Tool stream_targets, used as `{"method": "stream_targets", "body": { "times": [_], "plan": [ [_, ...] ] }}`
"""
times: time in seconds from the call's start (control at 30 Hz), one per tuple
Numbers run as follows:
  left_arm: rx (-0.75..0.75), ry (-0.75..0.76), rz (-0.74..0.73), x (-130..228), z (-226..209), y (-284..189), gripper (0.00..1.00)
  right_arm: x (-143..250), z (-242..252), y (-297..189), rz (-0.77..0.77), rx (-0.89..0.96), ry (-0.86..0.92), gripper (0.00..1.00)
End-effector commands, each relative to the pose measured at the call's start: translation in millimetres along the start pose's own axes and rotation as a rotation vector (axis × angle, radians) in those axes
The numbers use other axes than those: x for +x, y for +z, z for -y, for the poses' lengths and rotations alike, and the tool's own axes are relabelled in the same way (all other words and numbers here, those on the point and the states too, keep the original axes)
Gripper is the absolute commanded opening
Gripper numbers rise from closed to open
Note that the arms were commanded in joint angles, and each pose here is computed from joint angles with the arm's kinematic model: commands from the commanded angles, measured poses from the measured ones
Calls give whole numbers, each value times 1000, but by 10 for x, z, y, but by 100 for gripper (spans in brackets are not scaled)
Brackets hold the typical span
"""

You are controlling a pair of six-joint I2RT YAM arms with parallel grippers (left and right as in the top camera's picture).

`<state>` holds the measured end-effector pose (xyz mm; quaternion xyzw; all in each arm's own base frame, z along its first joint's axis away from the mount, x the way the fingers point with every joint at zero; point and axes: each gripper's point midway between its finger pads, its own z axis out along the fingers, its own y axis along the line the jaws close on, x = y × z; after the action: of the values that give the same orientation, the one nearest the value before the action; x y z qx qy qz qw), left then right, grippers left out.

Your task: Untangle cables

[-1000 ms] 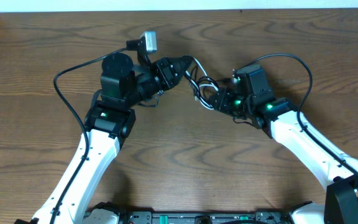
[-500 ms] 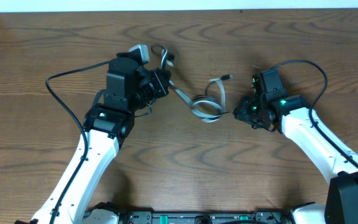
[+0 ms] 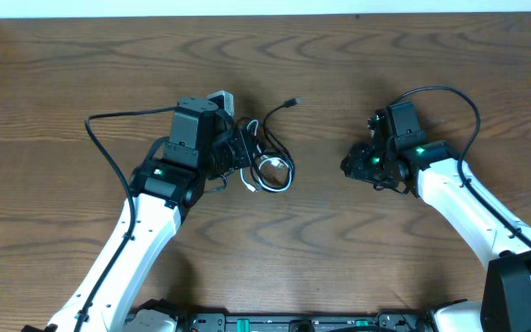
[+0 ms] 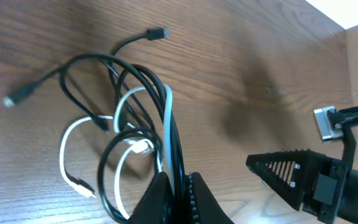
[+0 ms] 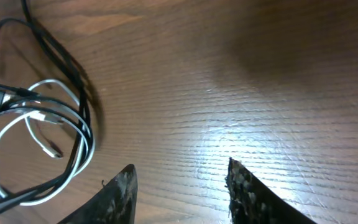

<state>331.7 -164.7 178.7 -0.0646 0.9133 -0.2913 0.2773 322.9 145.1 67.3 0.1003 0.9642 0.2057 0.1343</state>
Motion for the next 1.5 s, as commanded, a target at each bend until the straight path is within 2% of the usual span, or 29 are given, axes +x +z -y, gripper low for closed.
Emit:
{"method": "stream_targets", "body": {
  "times": [0.0,0.13,0.3,0.43,0.53,0.67,0.73,0.9,1.07,1.17,1.33,1.47],
  "plan": [
    [-52,41,75,-153,-43,-80,8,47,2,33,-23,-17,-17,45],
    [-105,38,95,-183,-139,-83,9,46,-50,31,-27,-46,-31,46],
    [-195,21,59,-94,-340,-27,31,22,-69,31,-18,-54,-34,54],
    [-324,4,9,31,-624,32,38,22,-68,31,-17,-54,-34,58],
    [-346,-11,-30,113,-693,90,38,21,-69,31,-17,-54,-34,60],
    [-237,-23,-115,264,-520,166,38,16,-65,32,-14,-51,-34,63],
    [-183,53,-152,329,-413,189,37,13,-66,32,-13,-51,-35,64],
    [-53,366,-267,573,-209,267,36,21,-57,34,-15,-46,-52,66],
    [56,437,-413,889,-180,501,28,45,-42,35,-24,-42,-74,68],
    [53,436,-470,1033,-246,691,27,77,-23,35,-36,-34,-80,68],
    [53,456,-486,1116,-273,909,28,85,-20,35,-40,-33,-79,68],
    [-30,474,-475,1129,-428,1108,28,85,-20,35,-40,-33,-79,68]
  ]
}}
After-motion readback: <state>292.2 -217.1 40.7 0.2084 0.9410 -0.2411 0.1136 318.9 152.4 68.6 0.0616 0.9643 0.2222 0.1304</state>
